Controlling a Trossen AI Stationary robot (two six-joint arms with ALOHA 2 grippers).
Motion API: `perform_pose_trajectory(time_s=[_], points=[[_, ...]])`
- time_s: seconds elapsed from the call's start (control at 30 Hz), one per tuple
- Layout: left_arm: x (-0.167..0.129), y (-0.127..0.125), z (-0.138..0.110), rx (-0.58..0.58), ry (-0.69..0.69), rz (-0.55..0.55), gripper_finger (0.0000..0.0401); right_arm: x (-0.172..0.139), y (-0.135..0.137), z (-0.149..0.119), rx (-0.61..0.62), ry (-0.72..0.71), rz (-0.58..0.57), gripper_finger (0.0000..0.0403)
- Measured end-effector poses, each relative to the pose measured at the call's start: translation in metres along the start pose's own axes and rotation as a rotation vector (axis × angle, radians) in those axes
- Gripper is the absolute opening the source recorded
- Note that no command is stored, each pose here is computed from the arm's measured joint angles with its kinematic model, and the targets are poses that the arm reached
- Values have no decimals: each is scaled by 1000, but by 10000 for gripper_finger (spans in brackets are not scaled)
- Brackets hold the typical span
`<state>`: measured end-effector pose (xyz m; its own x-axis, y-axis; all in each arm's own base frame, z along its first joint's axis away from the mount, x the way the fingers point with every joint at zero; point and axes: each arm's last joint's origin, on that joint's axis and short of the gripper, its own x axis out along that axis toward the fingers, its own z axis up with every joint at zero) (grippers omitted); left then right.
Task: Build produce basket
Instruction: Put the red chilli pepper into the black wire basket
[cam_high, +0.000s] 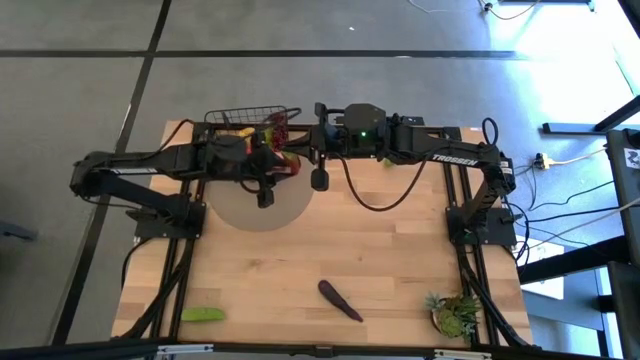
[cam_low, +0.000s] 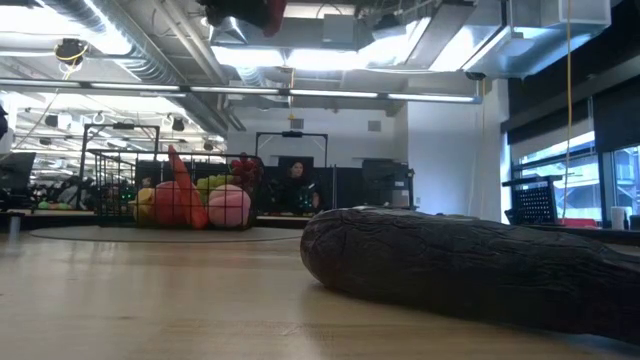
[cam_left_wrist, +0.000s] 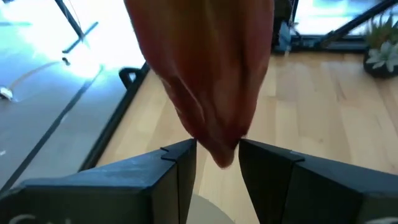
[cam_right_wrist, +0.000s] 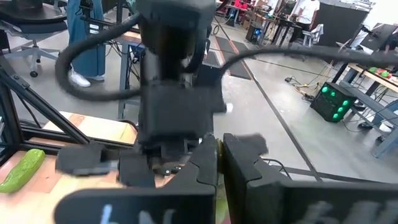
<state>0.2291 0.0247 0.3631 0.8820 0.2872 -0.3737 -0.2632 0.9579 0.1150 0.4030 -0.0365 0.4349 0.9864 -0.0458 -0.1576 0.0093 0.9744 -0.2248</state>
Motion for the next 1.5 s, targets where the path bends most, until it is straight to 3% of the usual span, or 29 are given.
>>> perform_pose_trajectory(time_s=[0.67, 0.8, 1.0, 1.5], points=[[18, -4, -6, 41, 58, -1, 109, 0, 0, 0, 20, 0, 0, 0], [18, -4, -6, 42, 55, 6, 86, 0, 0, 0, 20, -1, 0, 0], [19, -4, -6, 40, 55, 9, 11, 0, 0, 0, 20, -3, 0, 0], [18, -4, -7, 40, 63, 5, 1, 0, 0, 0, 20, 3, 1, 54]])
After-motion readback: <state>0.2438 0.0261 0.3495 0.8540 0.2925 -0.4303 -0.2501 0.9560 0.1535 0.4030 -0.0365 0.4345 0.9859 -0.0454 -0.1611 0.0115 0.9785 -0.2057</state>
